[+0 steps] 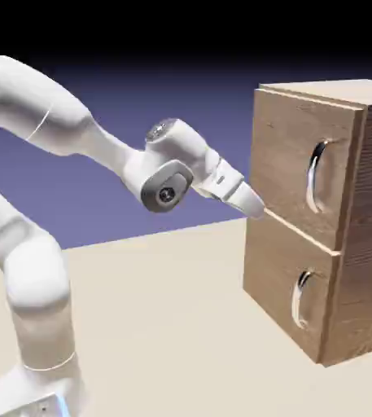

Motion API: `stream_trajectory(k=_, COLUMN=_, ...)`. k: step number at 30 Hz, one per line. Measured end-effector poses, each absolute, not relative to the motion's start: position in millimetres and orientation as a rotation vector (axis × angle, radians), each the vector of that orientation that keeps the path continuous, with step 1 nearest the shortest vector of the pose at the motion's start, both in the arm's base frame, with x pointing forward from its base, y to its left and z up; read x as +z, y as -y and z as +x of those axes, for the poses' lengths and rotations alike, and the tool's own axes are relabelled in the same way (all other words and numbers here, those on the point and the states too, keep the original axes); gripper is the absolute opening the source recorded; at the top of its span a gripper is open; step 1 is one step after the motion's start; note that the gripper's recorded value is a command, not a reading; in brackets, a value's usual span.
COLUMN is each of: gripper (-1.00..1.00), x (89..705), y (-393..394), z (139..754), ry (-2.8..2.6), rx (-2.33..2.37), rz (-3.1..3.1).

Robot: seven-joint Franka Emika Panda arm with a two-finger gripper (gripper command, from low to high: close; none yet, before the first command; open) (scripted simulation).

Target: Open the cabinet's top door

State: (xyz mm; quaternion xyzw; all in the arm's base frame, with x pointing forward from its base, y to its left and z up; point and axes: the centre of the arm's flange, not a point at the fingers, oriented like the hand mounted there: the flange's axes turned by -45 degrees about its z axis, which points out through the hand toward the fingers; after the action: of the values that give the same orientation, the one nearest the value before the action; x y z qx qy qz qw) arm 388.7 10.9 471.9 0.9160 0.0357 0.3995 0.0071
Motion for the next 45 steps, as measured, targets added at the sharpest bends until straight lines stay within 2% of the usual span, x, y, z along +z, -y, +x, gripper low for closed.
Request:
stream_trajectory(k=23, gripper=1.0, x=548, y=-20, z=365, ry=-0.218, rx=1.569, rz=2.652)
stream_trajectory(k=45, gripper=1.0, x=541, y=35, z=371, ry=-0.131, rx=1.93, rz=2.414)
